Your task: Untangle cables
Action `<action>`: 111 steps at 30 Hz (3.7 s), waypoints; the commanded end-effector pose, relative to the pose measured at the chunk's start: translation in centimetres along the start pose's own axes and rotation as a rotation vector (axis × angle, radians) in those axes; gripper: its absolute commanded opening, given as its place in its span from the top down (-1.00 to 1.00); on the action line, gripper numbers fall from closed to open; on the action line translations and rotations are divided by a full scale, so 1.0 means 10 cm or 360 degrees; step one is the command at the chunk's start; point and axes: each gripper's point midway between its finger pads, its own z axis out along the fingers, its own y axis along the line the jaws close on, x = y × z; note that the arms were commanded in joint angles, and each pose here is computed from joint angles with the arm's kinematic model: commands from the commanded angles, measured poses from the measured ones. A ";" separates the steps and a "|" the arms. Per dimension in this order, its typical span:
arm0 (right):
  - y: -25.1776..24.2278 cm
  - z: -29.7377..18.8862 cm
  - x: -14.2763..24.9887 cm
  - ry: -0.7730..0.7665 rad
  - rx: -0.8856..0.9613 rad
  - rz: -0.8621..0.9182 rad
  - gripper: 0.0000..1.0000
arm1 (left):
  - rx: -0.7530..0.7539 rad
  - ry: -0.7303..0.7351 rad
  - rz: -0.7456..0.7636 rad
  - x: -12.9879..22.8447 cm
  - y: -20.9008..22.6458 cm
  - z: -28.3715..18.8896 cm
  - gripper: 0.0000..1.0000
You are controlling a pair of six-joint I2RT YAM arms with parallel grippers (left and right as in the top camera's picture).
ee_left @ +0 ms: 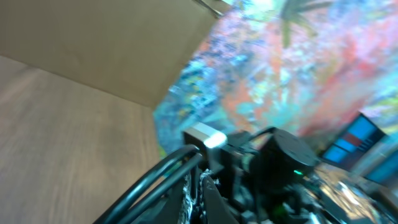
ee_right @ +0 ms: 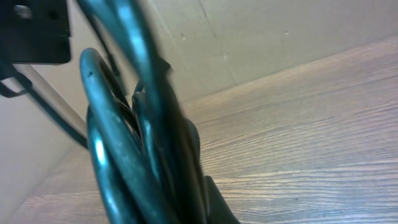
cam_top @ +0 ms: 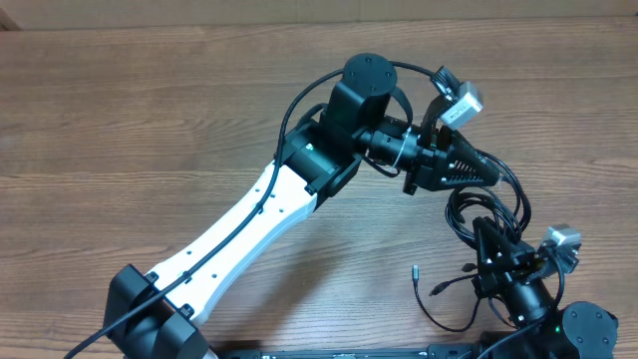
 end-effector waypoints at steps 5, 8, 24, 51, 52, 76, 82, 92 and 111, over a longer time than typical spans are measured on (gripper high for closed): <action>0.01 0.00 0.01 0.0007 -0.0013 -0.0081 0.93 | 0.0241 0.0072 0.0085 -0.08 -0.27 -0.53 0.92; 0.15 -0.01 0.00 0.0012 -0.0130 -0.0114 0.93 | 0.0128 -0.0001 0.0116 -0.18 -0.11 -0.73 0.92; 0.30 -0.03 -0.15 -0.0064 -0.0248 0.0052 0.93 | 0.0195 0.0037 0.0176 -0.11 -0.17 -0.72 0.92; 0.33 -0.05 -0.34 -0.0161 -0.0270 0.0443 0.93 | -0.0134 0.0237 0.0092 0.52 0.08 0.10 -1.00; 0.33 -0.05 -0.34 -0.0161 -0.0270 0.0443 0.93 | -0.0143 0.0240 0.0090 0.52 0.08 0.11 -0.99; -0.13 -0.02 -0.18 -0.0159 0.0113 0.0528 -0.61 | -0.0989 0.0323 -0.0121 0.75 0.95 -0.36 0.92; -0.21 -0.02 -0.14 -0.0156 0.0179 0.0533 -0.62 | -0.1051 0.0336 -0.0181 0.79 1.01 -0.50 0.92; -0.24 -0.02 -0.09 -0.0107 0.0209 0.0287 -0.57 | -0.0954 0.0412 -0.0130 0.88 0.90 -0.51 0.92; 0.06 -0.01 0.04 0.0033 -0.0059 -0.0096 -0.53 | -0.0555 0.0958 0.1134 1.22 0.75 -0.58 0.92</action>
